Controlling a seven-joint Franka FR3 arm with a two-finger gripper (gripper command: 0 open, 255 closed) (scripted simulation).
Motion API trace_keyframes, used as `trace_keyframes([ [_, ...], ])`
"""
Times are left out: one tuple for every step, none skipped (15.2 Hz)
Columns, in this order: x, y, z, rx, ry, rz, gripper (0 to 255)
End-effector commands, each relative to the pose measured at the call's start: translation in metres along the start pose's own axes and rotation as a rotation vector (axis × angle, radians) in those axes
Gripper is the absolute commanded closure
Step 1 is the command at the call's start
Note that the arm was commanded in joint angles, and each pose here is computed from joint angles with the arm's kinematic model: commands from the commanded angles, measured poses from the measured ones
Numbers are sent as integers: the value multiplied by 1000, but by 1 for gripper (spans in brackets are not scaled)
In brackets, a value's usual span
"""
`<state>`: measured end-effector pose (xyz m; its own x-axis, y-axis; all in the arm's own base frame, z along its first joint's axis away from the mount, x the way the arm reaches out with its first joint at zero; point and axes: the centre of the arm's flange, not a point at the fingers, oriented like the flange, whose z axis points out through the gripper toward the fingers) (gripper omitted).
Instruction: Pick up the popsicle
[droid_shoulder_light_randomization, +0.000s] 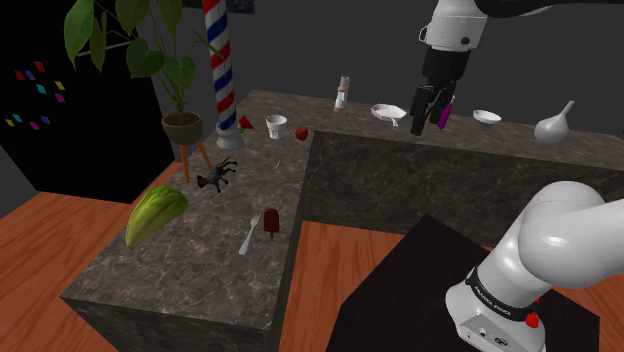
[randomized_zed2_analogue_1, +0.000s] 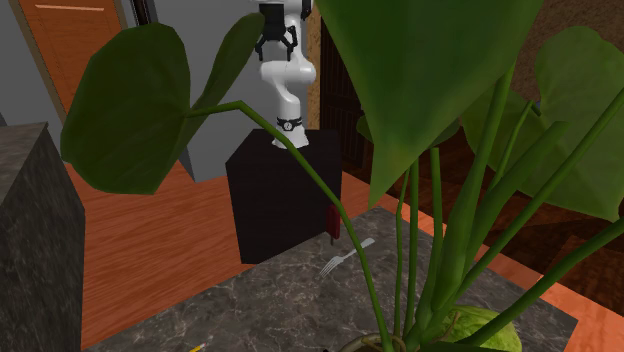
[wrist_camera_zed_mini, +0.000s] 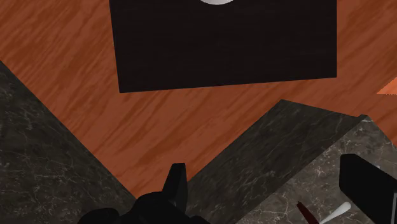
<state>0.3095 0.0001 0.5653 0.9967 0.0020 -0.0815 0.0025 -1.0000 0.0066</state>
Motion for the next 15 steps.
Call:
trace_keyframes([
  [0,0,0,0,0,0,0],
  [4,-6,10,2,10,12,0],
  [8,-12,20,4,20,24,0],
  [12,-18,30,7,30,35,0],
  [17,-24,40,9,40,47,0],
  [21,-31,50,11,50,59,0],
  [26,-37,60,13,60,71,0],
  [31,-42,70,15,70,82,0],
  [36,-48,80,17,80,94,0],
  [41,-54,89,20,90,106,0],
  [46,-60,99,22,100,118,0],
  [52,-66,108,24,110,130,0],
  [58,-72,118,26,120,141,0],
  [64,-77,127,28,130,153,0],
  [70,-83,137,30,140,165,0],
])
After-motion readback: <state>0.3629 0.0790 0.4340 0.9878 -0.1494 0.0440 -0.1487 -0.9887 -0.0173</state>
